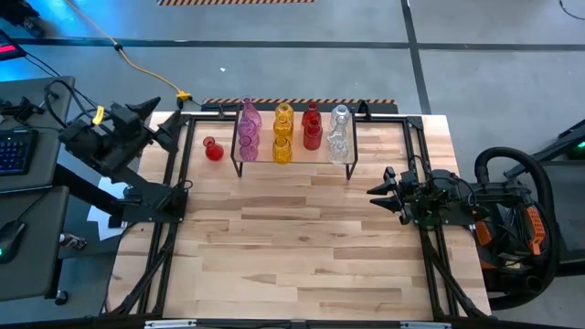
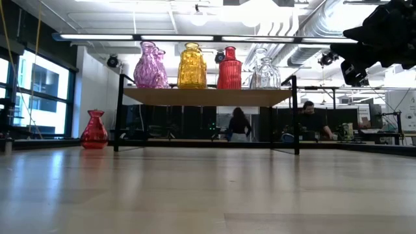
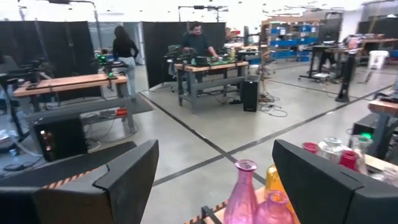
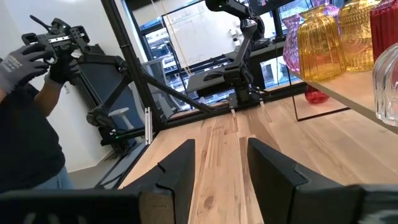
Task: Sort vases onto shelf
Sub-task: Put the red vase on the shelf aligned with the other red vases
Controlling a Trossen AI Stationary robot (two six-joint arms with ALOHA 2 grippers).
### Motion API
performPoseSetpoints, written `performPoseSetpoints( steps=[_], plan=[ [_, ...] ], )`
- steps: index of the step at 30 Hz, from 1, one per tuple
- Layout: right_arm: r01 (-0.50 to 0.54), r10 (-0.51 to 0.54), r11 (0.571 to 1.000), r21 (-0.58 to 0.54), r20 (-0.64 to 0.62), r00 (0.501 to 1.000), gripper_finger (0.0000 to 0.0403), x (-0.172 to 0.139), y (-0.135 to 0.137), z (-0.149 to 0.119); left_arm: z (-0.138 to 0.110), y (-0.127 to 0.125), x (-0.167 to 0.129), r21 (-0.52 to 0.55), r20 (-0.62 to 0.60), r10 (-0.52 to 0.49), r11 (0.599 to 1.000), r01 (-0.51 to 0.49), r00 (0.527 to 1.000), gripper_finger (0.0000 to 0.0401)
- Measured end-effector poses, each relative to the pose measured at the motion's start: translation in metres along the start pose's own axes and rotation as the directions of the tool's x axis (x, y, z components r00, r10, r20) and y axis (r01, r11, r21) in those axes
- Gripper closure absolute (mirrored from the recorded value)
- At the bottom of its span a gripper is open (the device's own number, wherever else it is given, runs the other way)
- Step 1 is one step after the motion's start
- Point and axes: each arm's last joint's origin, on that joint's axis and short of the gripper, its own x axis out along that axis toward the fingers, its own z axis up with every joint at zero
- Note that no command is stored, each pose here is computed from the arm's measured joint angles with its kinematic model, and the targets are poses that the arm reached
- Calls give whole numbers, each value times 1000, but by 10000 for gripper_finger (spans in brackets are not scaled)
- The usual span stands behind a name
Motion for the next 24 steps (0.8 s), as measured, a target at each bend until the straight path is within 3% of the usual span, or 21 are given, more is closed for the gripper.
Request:
performPoseSetpoints(
  steps=[16,24],
  plan=[
    [0,0,1000,0,-1,1000,273,0,0,0,19,23,6,16,-1,196,980,-196,981,94],
    [0,0,1000,0,-1,1000,273,0,0,0,21,12,8,16,112,114,993,-117,987,94]
  ],
)
